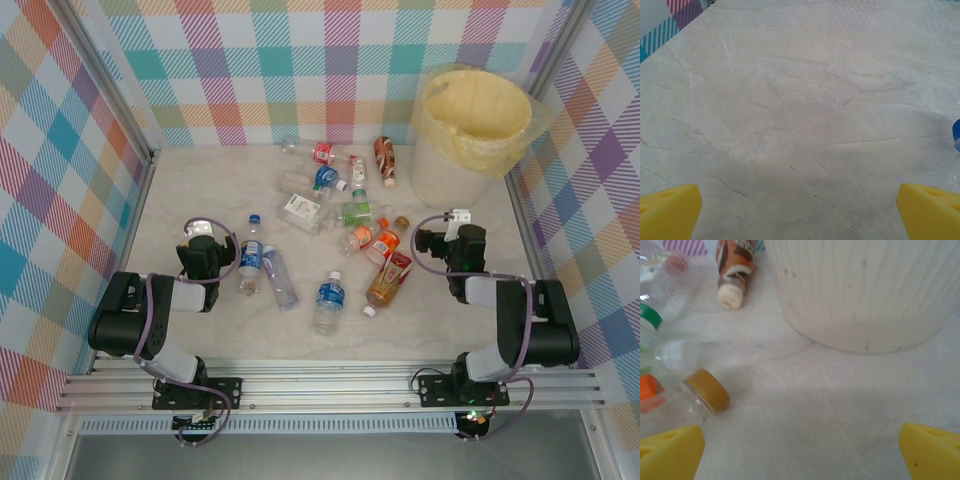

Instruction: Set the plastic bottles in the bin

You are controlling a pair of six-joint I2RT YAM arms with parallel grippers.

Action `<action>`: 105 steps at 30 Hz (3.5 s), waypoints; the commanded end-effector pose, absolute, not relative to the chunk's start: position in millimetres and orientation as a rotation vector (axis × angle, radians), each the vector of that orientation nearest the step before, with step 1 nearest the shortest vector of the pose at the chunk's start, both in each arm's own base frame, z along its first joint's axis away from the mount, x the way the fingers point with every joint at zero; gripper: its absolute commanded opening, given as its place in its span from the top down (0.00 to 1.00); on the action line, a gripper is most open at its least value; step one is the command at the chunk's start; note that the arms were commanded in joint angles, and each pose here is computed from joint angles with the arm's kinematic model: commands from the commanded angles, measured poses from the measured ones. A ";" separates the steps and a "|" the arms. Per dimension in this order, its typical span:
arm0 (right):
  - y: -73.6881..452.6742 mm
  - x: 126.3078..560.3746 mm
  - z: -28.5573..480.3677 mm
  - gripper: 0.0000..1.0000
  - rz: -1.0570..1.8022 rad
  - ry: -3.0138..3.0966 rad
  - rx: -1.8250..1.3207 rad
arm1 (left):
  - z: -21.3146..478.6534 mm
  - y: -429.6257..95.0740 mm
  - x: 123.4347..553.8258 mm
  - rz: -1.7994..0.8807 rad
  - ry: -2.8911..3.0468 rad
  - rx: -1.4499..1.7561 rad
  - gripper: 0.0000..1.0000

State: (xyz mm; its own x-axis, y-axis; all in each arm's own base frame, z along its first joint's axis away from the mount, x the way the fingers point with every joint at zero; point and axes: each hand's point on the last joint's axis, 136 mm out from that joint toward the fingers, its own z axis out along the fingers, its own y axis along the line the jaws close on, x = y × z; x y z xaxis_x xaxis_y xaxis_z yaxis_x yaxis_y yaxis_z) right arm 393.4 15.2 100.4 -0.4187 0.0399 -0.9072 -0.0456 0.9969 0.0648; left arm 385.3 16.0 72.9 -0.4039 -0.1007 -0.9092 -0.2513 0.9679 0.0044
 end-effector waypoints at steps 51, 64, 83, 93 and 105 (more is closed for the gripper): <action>151.2 256.5 53.8 0.07 0.395 2.824 0.598 | 116.8 -49.9 314.6 -0.371 2.431 -0.880 0.00; 114.1 252.6 30.6 0.27 0.127 2.775 0.659 | 103.2 -56.2 310.9 -0.345 2.500 -0.863 0.00; 159.7 328.9 217.4 0.47 0.505 2.138 0.088 | 125.0 -87.4 326.9 -0.509 2.454 -0.693 0.00; 197.4 397.9 331.2 0.49 0.515 1.811 -0.108 | 118.9 -82.7 323.1 -0.436 2.517 -0.721 0.00; 130.8 487.9 448.0 0.48 0.344 1.576 -0.089 | 108.3 -79.6 313.4 -0.385 2.570 -0.746 0.00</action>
State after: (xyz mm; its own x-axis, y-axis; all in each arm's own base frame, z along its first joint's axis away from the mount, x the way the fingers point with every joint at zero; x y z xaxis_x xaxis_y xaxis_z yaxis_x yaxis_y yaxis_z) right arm 476.8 147.3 418.1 -0.1258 0.1937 -0.9730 -0.2646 0.9387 0.2211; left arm 316.8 -77.6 105.6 -0.7455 -0.5809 -0.3269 -0.4451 0.7989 -0.4046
